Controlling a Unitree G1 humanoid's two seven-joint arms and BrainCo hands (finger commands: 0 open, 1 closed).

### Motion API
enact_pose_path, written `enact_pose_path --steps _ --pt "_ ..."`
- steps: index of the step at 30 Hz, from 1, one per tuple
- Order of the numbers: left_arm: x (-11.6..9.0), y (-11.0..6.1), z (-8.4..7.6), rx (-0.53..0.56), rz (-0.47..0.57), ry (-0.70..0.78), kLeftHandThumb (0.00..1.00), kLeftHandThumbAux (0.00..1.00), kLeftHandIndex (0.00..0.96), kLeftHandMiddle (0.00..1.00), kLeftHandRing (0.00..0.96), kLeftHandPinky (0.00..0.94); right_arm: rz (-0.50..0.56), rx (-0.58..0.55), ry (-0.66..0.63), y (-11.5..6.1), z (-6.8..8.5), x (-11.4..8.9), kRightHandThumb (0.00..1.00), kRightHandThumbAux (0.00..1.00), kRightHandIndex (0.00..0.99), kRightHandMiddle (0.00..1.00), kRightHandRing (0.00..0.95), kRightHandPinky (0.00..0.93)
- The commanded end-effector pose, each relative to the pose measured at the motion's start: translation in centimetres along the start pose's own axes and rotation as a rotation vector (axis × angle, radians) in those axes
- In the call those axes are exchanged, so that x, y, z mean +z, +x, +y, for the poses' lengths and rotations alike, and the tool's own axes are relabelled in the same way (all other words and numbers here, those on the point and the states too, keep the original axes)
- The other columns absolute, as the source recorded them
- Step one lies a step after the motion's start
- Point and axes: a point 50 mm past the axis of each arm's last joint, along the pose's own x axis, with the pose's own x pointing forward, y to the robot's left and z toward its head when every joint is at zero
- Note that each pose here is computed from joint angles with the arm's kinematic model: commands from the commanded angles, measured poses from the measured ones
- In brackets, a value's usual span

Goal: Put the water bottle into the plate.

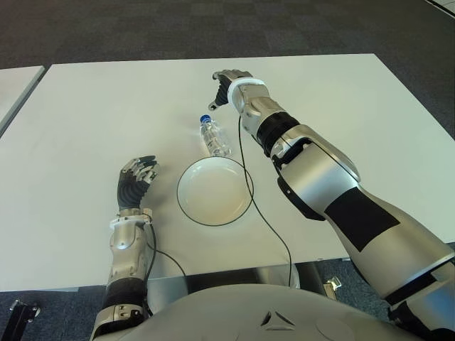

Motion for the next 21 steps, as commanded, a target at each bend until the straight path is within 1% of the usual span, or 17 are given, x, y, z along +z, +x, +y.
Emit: enact_pose_path --steps 1,3,4,6,8,10,14,17,21 --pt "-0.1 0.0 0.1 0.022 0.003 0.001 0.697 0.724 0.411 0.333 0.329 0.356 -0.041 0.057 -0.057 -0.5 1.6 3.4 0.014 0.547 0.004 0.000 0.000 0.000" --pt "-0.1 -0.1 0.1 0.026 0.001 -0.007 0.698 0.724 0.410 0.333 0.327 0.352 -0.009 0.079 -0.093 -0.7 2.6 3.7 0.007 0.522 0.002 0.000 0.000 0.000" --pt "0.0 -0.1 0.1 0.027 0.000 -0.009 0.698 0.724 0.410 0.332 0.325 0.349 0.001 0.086 -0.106 -0.8 2.9 3.8 0.004 0.492 0.001 0.000 0.000 0.000" --pt "0.0 -0.1 0.1 0.028 -0.001 -0.011 0.699 0.723 0.411 0.331 0.323 0.348 0.022 0.099 -0.127 -0.9 3.3 4.0 0.001 0.456 0.000 0.000 0.000 0.000" --pt "0.0 -0.2 0.1 0.030 0.000 -0.010 0.699 0.723 0.411 0.330 0.326 0.352 0.062 0.126 -0.155 -1.3 3.7 4.9 0.000 0.426 0.000 0.000 0.000 0.000" --pt "0.0 -0.2 0.1 0.032 0.000 -0.010 0.699 0.724 0.410 0.329 0.327 0.355 0.078 0.142 -0.165 -1.5 3.8 5.1 0.000 0.405 0.000 0.000 0.000 0.000" --pt "0.1 -0.2 0.1 0.035 0.001 -0.009 0.699 0.724 0.410 0.328 0.328 0.358 0.085 0.182 -0.164 -1.5 3.8 5.1 0.000 0.374 0.000 0.000 0.000 0.000" --pt "0.1 -0.2 0.0 0.036 0.001 -0.009 0.699 0.724 0.410 0.328 0.328 0.358 0.089 0.191 -0.164 -1.5 3.7 5.2 0.000 0.364 0.000 0.000 0.000 0.000" --pt "0.1 -0.3 0.1 0.041 0.006 -0.004 0.699 0.723 0.410 0.333 0.332 0.361 0.083 0.246 -0.101 -1.7 5.5 5.1 0.000 0.357 0.000 0.000 0.000 0.000"
